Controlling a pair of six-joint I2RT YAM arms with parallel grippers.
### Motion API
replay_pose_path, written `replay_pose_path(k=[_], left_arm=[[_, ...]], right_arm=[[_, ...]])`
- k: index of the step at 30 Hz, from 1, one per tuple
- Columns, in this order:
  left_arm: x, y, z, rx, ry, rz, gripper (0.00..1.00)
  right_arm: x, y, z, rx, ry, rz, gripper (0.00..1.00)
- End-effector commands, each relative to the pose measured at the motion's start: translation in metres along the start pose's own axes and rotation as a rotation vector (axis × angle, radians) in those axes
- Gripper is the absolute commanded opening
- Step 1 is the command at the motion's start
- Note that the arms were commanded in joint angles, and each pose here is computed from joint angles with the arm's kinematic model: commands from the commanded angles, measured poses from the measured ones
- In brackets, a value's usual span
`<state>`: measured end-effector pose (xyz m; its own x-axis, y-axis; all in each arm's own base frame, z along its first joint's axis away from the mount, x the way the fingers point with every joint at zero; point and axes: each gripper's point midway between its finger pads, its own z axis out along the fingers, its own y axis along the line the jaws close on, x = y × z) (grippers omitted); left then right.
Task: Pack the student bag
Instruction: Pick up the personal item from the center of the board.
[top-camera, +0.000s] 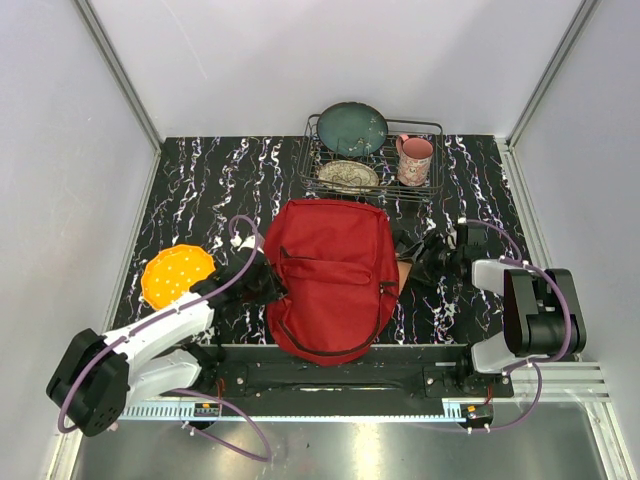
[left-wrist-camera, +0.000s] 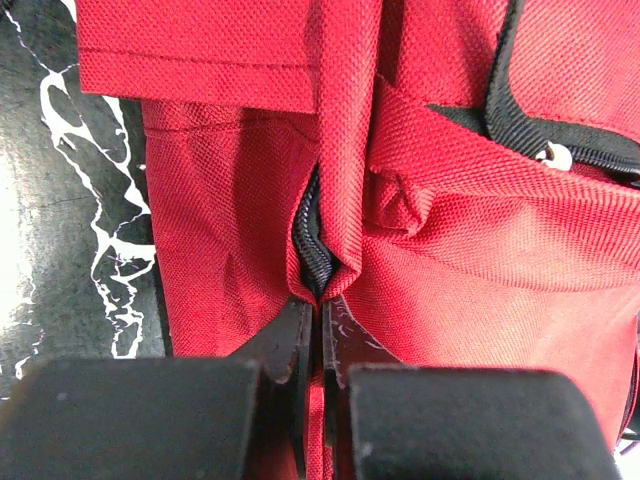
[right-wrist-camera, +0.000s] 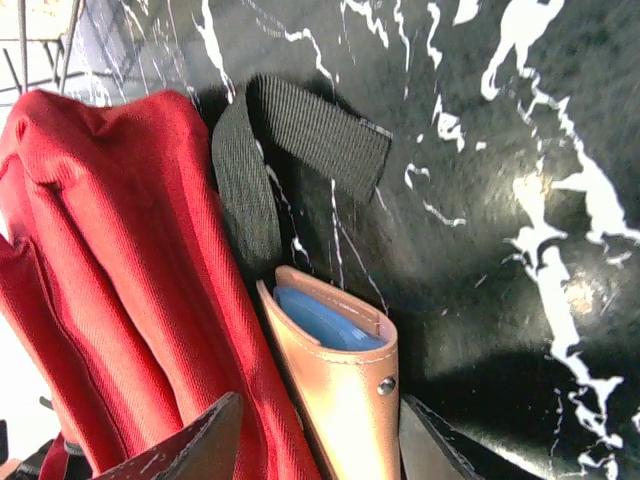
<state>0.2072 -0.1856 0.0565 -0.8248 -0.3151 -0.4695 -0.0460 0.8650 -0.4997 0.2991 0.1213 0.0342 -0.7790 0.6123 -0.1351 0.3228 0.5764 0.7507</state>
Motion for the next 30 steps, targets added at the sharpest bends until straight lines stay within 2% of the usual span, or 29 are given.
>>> replay_pose_path(k=[1, 3, 4, 5, 10, 13, 17, 18, 22, 24, 30], left_arm=[[-0.021, -0.041, -0.006, 0.141, -0.045, 0.012, 0.00], [-0.020, -0.041, -0.006, 0.142, -0.044, 0.012, 0.00], [-0.020, -0.041, -0.006, 0.142, -0.044, 0.012, 0.00], [-0.020, -0.041, -0.006, 0.143, -0.042, 0.011, 0.00], [-0.018, -0.040, -0.007, 0.146, -0.041, 0.008, 0.00], [-0.016, -0.038, -0.008, 0.148, -0.041, 0.000, 0.00], [-0.015, -0.037, -0.010, 0.146, -0.040, -0.003, 0.00], [-0.015, -0.036, -0.010, 0.143, -0.041, -0.003, 0.00], [-0.012, -0.031, -0.012, 0.132, -0.040, -0.003, 0.00], [-0.013, -0.032, -0.013, 0.135, -0.044, -0.005, 0.00], [-0.012, -0.029, -0.015, 0.133, -0.048, -0.010, 0.00]], right_arm=[[0.013, 0.005, 0.000, -0.064, 0.047, 0.005, 0.63], [0.011, 0.005, 0.001, -0.059, 0.043, -0.001, 0.59], [0.008, 0.005, 0.002, -0.055, 0.039, -0.004, 0.52], [0.009, 0.001, 0.004, -0.045, 0.046, -0.001, 0.50], [0.005, -0.013, 0.013, 0.010, 0.035, 0.020, 0.50], [0.003, -0.011, 0.018, -0.011, 0.029, 0.026, 0.39], [-0.002, -0.006, 0.017, -0.030, 0.005, 0.032, 0.41], [-0.003, -0.005, 0.016, -0.034, -0.002, 0.030, 0.54], [-0.012, 0.000, 0.012, -0.031, -0.064, 0.056, 0.59], [-0.016, 0.001, 0.012, -0.031, -0.086, 0.067, 0.59], [-0.026, -0.006, 0.022, -0.009, -0.118, 0.125, 0.51]])
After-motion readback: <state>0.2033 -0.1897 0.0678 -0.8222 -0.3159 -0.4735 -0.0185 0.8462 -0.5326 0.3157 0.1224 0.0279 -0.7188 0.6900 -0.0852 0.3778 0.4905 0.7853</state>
